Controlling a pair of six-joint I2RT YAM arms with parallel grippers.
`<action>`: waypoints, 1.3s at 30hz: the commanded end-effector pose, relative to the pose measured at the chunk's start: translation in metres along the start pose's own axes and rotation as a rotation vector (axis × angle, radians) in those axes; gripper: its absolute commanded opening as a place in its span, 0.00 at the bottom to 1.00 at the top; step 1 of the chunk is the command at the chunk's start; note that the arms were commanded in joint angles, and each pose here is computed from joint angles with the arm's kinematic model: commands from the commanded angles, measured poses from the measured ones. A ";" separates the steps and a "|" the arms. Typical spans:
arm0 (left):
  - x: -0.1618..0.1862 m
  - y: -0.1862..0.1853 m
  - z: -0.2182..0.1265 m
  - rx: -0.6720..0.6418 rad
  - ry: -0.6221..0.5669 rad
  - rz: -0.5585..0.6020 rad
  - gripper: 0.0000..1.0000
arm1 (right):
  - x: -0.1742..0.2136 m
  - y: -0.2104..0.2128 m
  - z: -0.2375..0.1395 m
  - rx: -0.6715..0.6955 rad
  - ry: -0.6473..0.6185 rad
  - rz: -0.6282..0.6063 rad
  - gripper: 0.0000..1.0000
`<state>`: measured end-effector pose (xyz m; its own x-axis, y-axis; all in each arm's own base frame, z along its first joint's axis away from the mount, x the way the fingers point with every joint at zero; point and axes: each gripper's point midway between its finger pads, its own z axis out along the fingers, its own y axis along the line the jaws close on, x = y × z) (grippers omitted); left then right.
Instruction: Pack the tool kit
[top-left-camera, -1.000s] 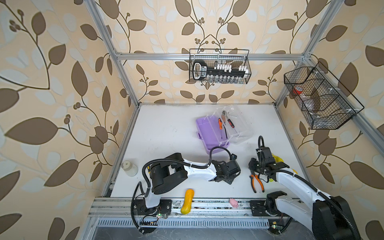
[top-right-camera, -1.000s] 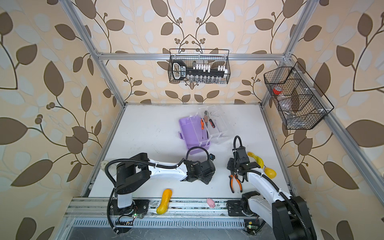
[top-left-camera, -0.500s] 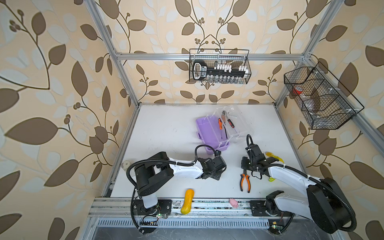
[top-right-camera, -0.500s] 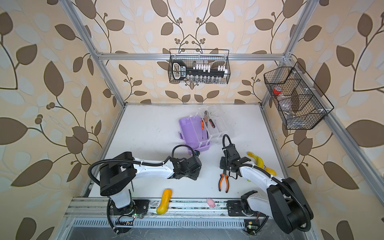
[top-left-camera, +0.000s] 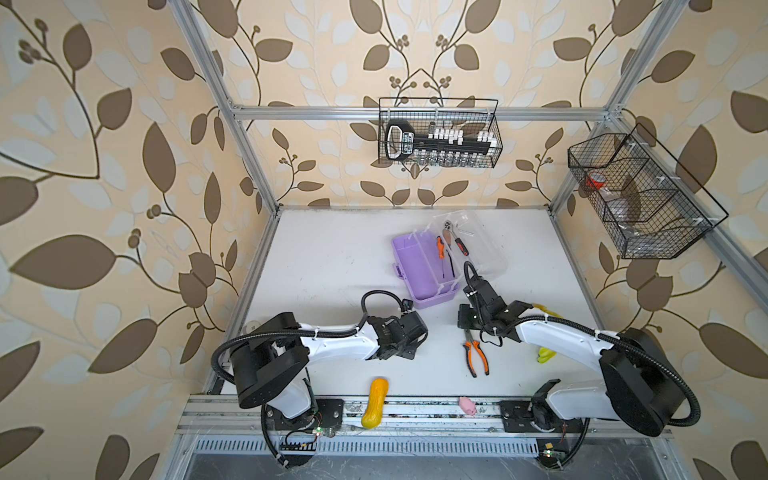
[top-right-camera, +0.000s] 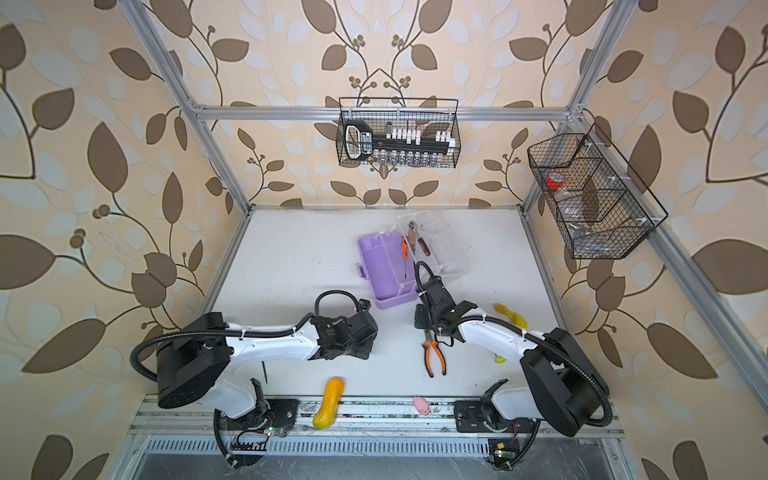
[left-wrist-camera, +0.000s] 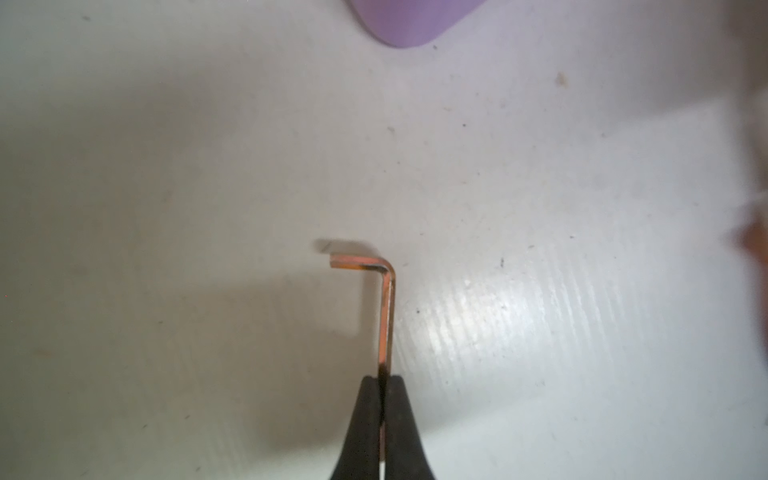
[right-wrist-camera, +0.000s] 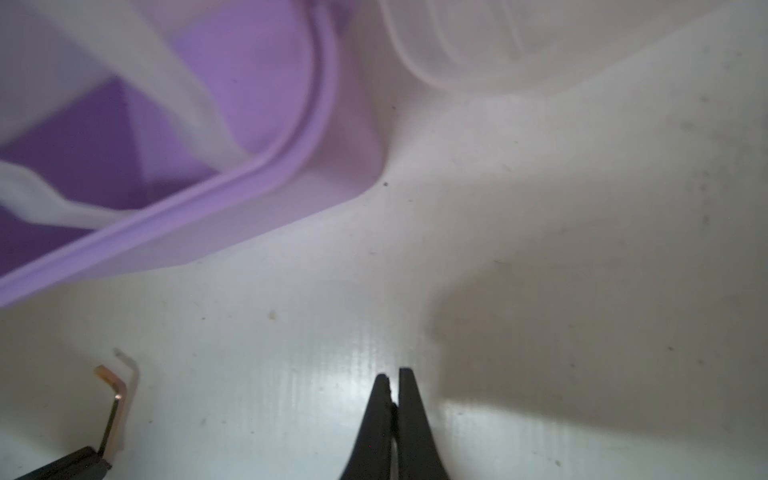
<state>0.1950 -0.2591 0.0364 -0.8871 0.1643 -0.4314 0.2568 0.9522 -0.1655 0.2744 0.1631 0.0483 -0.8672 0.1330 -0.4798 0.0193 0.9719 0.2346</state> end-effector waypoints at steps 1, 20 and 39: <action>-0.017 0.010 -0.024 -0.015 -0.078 -0.038 0.00 | -0.009 0.016 0.002 -0.054 -0.032 0.048 0.08; -0.065 -0.032 -0.093 0.189 -0.175 0.029 0.00 | -0.025 0.104 -0.105 -0.643 -0.140 -0.147 0.23; -0.085 -0.057 -0.113 0.266 -0.199 0.068 0.00 | -0.014 0.158 -0.083 -0.824 0.019 -0.137 0.37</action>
<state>0.2063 -0.2917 0.1650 -0.7969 0.1600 -0.5825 0.4110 0.8503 -0.3288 0.2427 0.2879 0.1431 -0.8579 -0.0011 -0.5138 -0.4218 0.5725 0.7031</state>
